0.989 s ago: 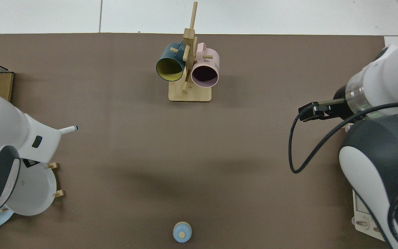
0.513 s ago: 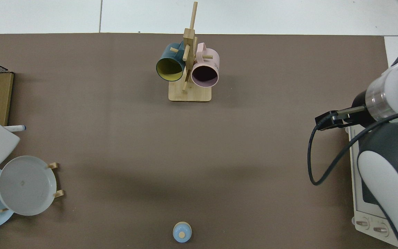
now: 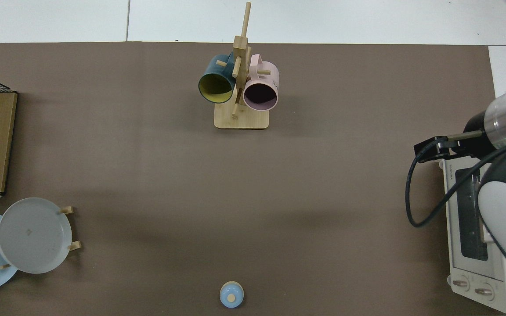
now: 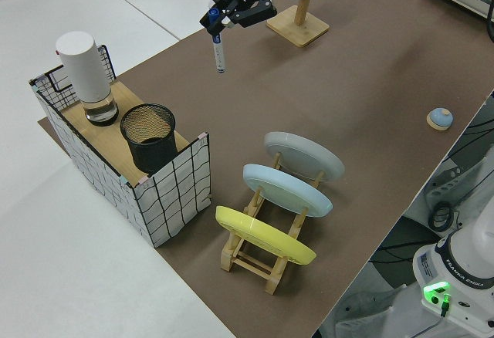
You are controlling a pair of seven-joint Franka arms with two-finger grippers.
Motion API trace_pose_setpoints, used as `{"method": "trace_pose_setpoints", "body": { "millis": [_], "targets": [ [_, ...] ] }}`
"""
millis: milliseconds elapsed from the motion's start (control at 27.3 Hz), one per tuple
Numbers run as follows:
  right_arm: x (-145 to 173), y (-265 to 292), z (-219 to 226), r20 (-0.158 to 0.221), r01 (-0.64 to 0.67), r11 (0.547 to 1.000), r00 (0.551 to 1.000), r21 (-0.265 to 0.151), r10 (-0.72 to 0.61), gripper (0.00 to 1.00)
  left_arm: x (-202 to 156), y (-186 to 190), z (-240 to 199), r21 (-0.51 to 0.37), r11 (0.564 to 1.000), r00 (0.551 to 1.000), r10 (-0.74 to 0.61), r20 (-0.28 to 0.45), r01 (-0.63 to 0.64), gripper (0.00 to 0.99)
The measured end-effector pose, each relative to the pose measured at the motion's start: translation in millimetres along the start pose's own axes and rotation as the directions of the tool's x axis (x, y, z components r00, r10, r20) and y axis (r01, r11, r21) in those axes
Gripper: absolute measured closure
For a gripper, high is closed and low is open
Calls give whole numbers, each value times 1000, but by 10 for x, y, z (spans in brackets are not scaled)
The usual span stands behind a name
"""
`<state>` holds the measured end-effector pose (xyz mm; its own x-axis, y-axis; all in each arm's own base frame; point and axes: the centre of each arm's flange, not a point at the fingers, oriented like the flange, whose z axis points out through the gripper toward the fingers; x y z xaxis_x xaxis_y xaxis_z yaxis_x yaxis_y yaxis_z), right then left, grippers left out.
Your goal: Put markers into pen holder
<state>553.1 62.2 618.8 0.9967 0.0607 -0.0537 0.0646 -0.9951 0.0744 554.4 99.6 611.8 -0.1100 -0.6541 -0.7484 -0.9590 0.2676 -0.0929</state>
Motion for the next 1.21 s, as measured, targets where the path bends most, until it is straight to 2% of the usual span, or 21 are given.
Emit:
{"method": "trace_pose_setpoints", "body": {
  "millis": [366, 659, 769, 1025, 1208],
  "targets": [
    [1, 22, 2, 0, -4, 1000, 1000, 2, 4, 0, -613, 126, 393, 64, 984, 986, 160, 49, -163, 815],
    [2, 35, 3, 1, -7, 1000, 1000, 4, 7, 0, -980, 168, 576, 80, 976, 977, 195, 80, -202, 815],
    [2, 39, 3, 1, -8, 1000, 1000, 4, 7, 0, -1032, 211, 707, 77, 975, 977, 202, 66, -207, 815],
    [2, 38, 3, 1, -7, 1000, 1000, 5, 7, 0, -1085, 334, 996, 72, 979, 981, 194, -16, -192, 815],
    [2, 38, 3, 1, -7, 1000, 1000, 5, 7, 0, -1025, 330, 1097, 67, 978, 979, 199, -38, -196, 815]
  ]
}}
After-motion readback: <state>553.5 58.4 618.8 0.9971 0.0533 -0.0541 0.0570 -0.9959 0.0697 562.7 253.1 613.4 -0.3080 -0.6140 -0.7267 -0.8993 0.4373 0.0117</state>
